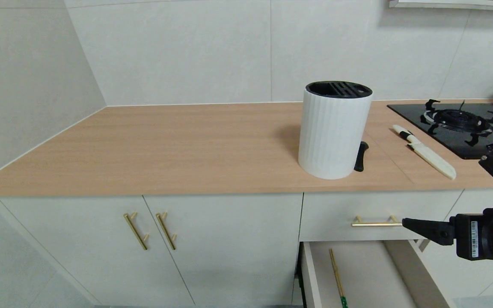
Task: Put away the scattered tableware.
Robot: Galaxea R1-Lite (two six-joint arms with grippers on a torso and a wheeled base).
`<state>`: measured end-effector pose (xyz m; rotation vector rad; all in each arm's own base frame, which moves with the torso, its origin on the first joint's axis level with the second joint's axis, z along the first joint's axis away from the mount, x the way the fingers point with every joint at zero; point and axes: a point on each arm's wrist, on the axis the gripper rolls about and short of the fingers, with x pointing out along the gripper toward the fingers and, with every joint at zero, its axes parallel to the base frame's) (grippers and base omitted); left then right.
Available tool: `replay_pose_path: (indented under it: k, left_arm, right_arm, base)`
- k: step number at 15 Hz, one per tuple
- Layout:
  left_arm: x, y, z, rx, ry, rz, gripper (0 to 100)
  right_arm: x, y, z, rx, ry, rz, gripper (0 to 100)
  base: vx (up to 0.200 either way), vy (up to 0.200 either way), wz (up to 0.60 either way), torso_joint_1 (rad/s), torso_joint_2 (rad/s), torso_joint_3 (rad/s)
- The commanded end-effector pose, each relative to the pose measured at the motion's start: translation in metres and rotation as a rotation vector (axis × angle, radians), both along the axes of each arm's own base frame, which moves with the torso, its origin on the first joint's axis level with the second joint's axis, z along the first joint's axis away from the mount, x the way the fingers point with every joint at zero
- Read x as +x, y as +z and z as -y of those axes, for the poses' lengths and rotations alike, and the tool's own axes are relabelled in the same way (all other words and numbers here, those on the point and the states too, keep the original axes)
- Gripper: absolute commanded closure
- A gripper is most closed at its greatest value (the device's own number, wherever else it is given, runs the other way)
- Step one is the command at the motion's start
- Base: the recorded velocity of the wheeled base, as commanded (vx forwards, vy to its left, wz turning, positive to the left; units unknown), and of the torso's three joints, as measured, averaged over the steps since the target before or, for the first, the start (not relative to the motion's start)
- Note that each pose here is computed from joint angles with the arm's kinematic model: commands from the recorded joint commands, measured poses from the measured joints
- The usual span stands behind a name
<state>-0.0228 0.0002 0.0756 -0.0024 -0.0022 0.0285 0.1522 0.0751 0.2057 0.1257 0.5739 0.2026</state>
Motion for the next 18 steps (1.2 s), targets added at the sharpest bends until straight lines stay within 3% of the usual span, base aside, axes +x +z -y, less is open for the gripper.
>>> replay_pose_path:
  k: [1, 5, 9, 11, 14, 18]
  left_arm:
    - [0.000, 0.000, 0.000, -0.001, 0.001, -0.001, 0]
    - [0.000, 0.000, 0.000, -0.001, 0.001, -0.001, 0]
    - [0.000, 0.000, 0.000, -0.001, 0.001, -0.001, 0]
    - [0.000, 0.000, 0.000, -0.001, 0.001, -0.001, 0]
    - [0.000, 0.000, 0.000, -0.001, 0.001, -0.001, 0]
    - [0.000, 0.000, 0.000, -0.001, 0.001, -0.001, 0]
  right_arm:
    - [0.001, -0.001, -0.001, -0.002, 0.001, -0.005, 0]
    - [0.000, -0.003, 0.000, -0.004, 0.002, -0.011, 0]
    - [0.013, 0.003, -0.005, -0.050, 0.029, 0.020, 0]
    - [0.062, 0.010, -0.014, -0.084, -0.070, 0.012, 0]
    - [0.131, -0.001, -0.025, -0.166, -0.214, -0.012, 0]
    - [0.190, -0.019, -0.026, -0.215, -0.303, -0.061, 0]
  base:
    - [0.000, 0.000, 0.00, 0.212, -0.50, -0.290]
    - [0.000, 0.000, 0.00, 0.214, -0.50, -0.284]
    - [0.000, 0.000, 0.00, 0.069, -0.16, -0.096]
    - [0.000, 0.000, 0.00, 0.000, 0.00, 0.000]
    - [0.000, 0.000, 0.00, 0.000, 0.00, 0.000]
    - [0.000, 0.000, 0.00, 0.000, 0.00, 0.000]
